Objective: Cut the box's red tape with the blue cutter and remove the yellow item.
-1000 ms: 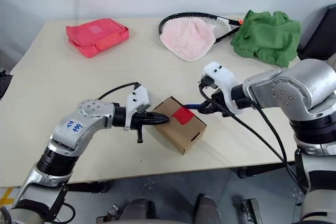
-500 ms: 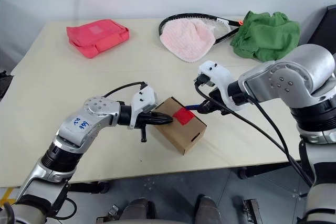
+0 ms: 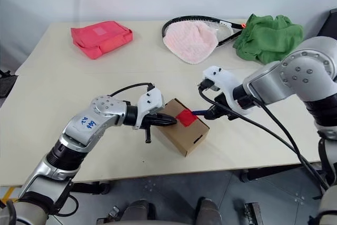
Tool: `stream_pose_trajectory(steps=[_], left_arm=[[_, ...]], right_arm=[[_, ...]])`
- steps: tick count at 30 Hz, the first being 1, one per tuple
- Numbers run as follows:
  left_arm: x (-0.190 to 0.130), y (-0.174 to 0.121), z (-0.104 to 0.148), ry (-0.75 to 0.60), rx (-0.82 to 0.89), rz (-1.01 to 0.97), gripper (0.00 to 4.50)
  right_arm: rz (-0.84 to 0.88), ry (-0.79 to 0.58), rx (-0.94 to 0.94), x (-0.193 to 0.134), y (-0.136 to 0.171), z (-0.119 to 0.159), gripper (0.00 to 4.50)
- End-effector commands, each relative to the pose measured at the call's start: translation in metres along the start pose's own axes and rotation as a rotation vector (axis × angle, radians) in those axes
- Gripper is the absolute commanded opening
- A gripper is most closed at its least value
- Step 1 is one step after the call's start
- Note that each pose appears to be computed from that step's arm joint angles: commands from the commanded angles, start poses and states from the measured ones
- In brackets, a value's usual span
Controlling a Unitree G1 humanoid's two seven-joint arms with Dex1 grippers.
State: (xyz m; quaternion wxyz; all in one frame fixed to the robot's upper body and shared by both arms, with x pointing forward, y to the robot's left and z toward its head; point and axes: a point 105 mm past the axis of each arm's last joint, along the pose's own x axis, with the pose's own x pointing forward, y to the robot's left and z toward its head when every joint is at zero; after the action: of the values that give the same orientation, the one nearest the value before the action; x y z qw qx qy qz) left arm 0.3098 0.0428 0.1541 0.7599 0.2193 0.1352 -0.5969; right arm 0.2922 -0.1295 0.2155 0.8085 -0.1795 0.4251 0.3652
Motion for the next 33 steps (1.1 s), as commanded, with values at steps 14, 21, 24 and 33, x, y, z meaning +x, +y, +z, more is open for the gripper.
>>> stream_pose_trajectory(steps=[14,21,24,33], left_arm=[[0.017,-0.015,-0.049,0.153,-0.138,-0.064,0.02],[0.018,-0.016,-0.047,0.147,-0.137,-0.066,0.02],[0.018,-0.016,-0.048,0.145,-0.139,-0.065,0.02],[0.011,-0.012,-0.040,0.095,-0.121,-0.053,0.02]], right_arm=[[0.044,0.149,0.053,-0.007,0.014,-0.041,0.12],[0.057,0.159,0.057,-0.011,0.017,-0.043,0.12],[0.071,0.165,0.055,-0.016,0.021,-0.047,0.12],[0.153,-0.059,0.047,-0.059,0.034,-0.028,0.12]])
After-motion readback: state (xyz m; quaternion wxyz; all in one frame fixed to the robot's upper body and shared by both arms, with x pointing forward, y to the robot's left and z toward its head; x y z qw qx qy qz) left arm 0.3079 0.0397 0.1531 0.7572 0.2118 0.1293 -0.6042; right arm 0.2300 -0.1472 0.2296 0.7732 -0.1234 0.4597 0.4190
